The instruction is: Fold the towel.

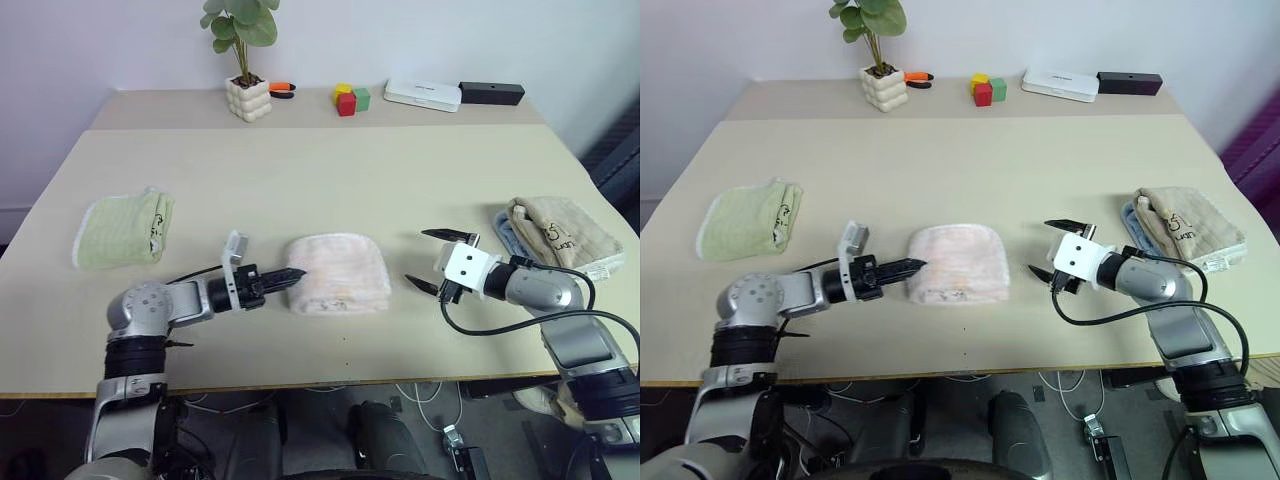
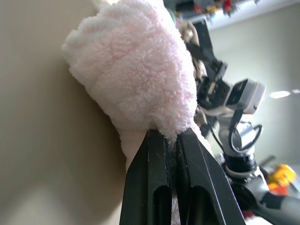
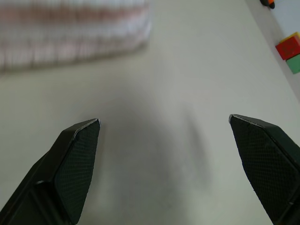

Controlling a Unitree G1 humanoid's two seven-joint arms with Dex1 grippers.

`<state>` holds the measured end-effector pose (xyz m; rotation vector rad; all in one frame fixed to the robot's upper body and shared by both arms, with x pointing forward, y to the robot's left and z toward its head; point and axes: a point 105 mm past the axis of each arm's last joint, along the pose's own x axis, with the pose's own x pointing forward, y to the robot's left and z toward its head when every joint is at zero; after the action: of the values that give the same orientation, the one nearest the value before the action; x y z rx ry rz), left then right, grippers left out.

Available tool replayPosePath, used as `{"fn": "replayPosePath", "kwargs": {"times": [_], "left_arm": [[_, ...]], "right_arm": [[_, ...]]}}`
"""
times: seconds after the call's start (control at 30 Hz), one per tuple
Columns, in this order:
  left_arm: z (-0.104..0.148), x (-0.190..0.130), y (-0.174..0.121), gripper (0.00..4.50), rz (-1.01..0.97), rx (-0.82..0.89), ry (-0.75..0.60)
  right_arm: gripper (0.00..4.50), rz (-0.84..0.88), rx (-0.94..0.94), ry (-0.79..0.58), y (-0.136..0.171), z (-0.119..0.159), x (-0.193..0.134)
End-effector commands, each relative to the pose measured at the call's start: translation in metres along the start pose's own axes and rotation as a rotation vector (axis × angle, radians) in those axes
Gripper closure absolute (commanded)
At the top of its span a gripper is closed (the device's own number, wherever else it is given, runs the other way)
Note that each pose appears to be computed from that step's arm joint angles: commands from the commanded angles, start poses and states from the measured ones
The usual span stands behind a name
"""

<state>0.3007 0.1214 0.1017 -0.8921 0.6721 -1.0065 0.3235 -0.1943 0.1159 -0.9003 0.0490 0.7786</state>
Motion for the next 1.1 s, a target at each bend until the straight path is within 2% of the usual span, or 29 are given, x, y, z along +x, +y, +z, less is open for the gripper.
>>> {"fn": "replayPosePath", "kwargs": {"times": [0.03, 0.4, 0.6, 1.0, 1.1], "left_arm": [[0.009, -0.009, -0.014, 4.42, -0.031, 0.044, -0.046], [0.003, -0.037, -0.002, 4.42, 0.084, 0.051, -0.159], [-0.004, -0.042, -0.005, 4.42, 0.084, 0.039, -0.196], [0.032, -0.056, -0.002, 4.42, 0.159, 0.119, -0.4], [0.037, -0.058, -0.005, 4.42, 0.185, 0.229, -0.396]], "right_arm": [[0.0, -0.043, -0.036, -0.023, -0.014, 0.007, -0.003], [0.0, -0.074, 0.007, -0.085, -0.024, 0.021, 0.001], [0.0, -0.095, 0.05, -0.178, -0.032, 0.046, 0.007], [0.0, -0.07, 0.042, -0.175, -0.026, 0.047, 0.015], [0.0, -0.067, 0.04, -0.174, -0.025, 0.046, 0.015]]}}
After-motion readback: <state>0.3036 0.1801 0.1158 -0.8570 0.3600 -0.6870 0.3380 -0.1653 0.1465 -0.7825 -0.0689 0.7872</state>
